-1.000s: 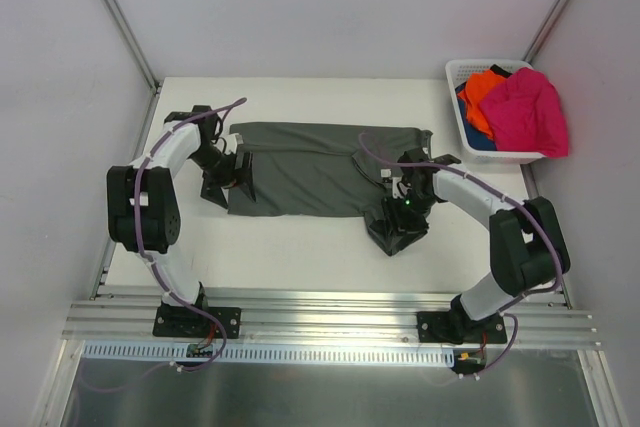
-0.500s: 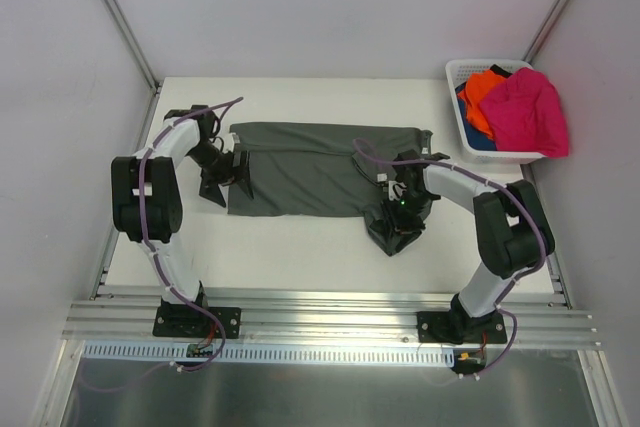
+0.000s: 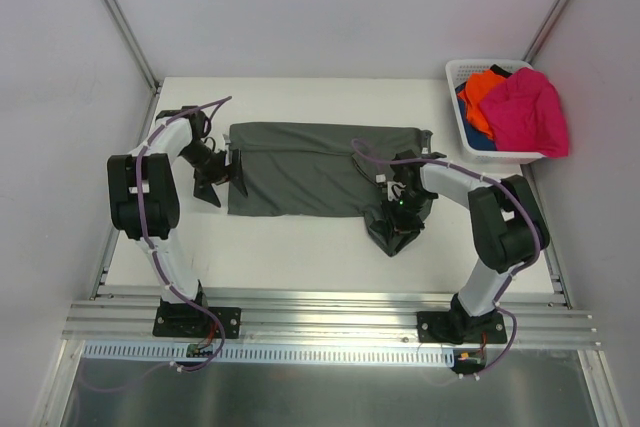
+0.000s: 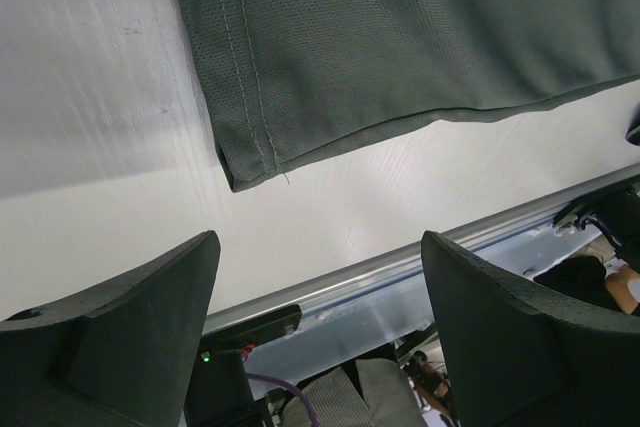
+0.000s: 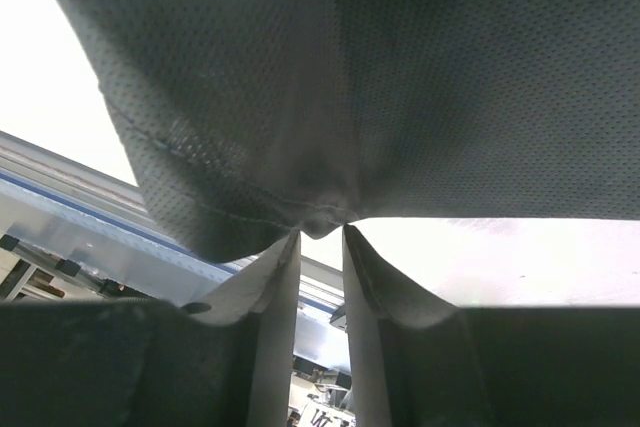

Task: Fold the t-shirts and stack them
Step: Fold the tshirt

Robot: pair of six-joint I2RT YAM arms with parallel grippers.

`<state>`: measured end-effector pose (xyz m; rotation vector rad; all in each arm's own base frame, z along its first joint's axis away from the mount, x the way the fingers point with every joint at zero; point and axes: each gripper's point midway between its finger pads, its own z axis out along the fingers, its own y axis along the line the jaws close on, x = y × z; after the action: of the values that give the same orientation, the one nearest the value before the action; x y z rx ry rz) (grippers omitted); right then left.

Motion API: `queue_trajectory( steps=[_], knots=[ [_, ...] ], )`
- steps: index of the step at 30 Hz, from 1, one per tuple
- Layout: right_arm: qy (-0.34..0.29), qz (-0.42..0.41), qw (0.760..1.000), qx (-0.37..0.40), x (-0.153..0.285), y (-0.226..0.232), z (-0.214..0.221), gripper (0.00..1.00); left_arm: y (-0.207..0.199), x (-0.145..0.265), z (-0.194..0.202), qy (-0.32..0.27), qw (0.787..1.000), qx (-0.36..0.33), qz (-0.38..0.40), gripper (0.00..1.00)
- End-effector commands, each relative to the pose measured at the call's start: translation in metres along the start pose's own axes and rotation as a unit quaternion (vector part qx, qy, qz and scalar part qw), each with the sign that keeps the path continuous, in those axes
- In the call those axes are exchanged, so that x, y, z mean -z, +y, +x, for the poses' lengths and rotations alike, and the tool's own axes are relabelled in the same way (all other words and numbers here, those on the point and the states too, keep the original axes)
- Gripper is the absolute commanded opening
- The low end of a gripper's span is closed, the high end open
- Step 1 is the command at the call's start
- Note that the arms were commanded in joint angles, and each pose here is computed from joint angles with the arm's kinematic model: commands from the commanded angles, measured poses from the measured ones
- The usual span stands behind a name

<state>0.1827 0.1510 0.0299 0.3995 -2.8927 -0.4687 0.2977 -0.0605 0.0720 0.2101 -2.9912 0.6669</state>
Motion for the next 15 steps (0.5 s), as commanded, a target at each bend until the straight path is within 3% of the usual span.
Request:
queue_trajectory(
  steps=[1,5,11,15],
  knots=[
    [0.008,0.008,1.000,0.005,-0.001,-0.002,0.003,0.26,-0.008,0.010,0.001,-0.004,1.000,0.005,0.011,0.83],
    [0.012,0.014,1.000,0.009,-0.003,-0.005,0.005,0.23,-0.009,0.010,0.002,-0.004,1.000,0.006,0.011,0.83],
    [0.014,0.015,1.000,0.016,-0.003,-0.006,0.009,0.08,-0.009,0.008,0.006,0.000,1.000,0.007,0.014,0.83],
    [0.005,0.017,1.000,0.019,0.000,-0.006,0.007,0.03,-0.009,0.007,0.011,0.005,1.000,0.013,0.016,0.83]
  ],
)
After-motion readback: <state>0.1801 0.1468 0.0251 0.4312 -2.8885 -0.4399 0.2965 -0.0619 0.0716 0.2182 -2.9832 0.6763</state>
